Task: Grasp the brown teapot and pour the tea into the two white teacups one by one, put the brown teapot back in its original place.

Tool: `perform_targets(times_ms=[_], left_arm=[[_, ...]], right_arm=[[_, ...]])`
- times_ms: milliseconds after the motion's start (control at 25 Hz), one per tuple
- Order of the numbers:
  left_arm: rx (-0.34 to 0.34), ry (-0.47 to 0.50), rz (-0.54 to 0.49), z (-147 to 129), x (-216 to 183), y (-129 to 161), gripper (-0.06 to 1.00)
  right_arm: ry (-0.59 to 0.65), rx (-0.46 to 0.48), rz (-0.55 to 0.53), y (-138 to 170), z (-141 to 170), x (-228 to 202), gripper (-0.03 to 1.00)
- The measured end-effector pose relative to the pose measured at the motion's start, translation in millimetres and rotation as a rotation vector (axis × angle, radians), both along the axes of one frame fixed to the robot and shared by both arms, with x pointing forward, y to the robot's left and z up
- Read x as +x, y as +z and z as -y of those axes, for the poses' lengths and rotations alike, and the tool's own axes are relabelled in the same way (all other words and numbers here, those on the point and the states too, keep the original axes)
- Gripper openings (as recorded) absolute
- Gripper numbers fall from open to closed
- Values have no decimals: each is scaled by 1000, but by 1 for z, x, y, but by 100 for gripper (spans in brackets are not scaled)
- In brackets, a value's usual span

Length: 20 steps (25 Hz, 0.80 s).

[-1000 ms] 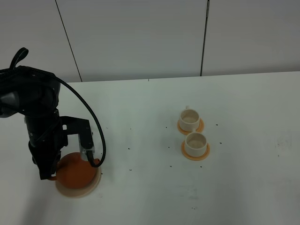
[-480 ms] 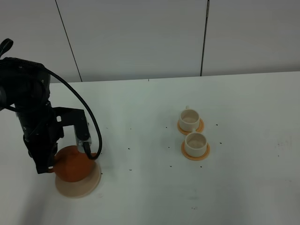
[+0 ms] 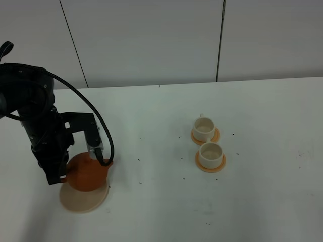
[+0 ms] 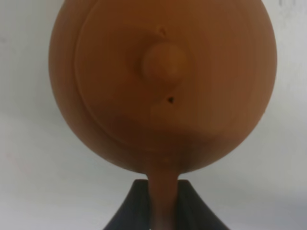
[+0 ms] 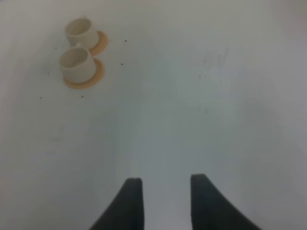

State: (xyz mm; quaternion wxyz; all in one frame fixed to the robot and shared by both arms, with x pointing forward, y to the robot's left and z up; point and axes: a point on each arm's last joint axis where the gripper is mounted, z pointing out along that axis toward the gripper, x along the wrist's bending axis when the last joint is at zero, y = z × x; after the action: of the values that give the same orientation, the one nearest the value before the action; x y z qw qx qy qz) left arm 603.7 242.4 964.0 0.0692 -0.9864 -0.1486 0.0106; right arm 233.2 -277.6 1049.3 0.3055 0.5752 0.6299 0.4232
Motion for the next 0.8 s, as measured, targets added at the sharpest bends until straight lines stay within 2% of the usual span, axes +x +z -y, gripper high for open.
perform_targets(times_ms=[240,440,800], left_arm=[[-45,25,22,4,2,-1,17],[-87,84,77,8,6,-1,17],[-143,112,127,13,11,-1,17]], right_arm=[[0,0,0,0,0,0,24],[0,0,0,0,0,0,24],[0,0,0,0,0,0,24]])
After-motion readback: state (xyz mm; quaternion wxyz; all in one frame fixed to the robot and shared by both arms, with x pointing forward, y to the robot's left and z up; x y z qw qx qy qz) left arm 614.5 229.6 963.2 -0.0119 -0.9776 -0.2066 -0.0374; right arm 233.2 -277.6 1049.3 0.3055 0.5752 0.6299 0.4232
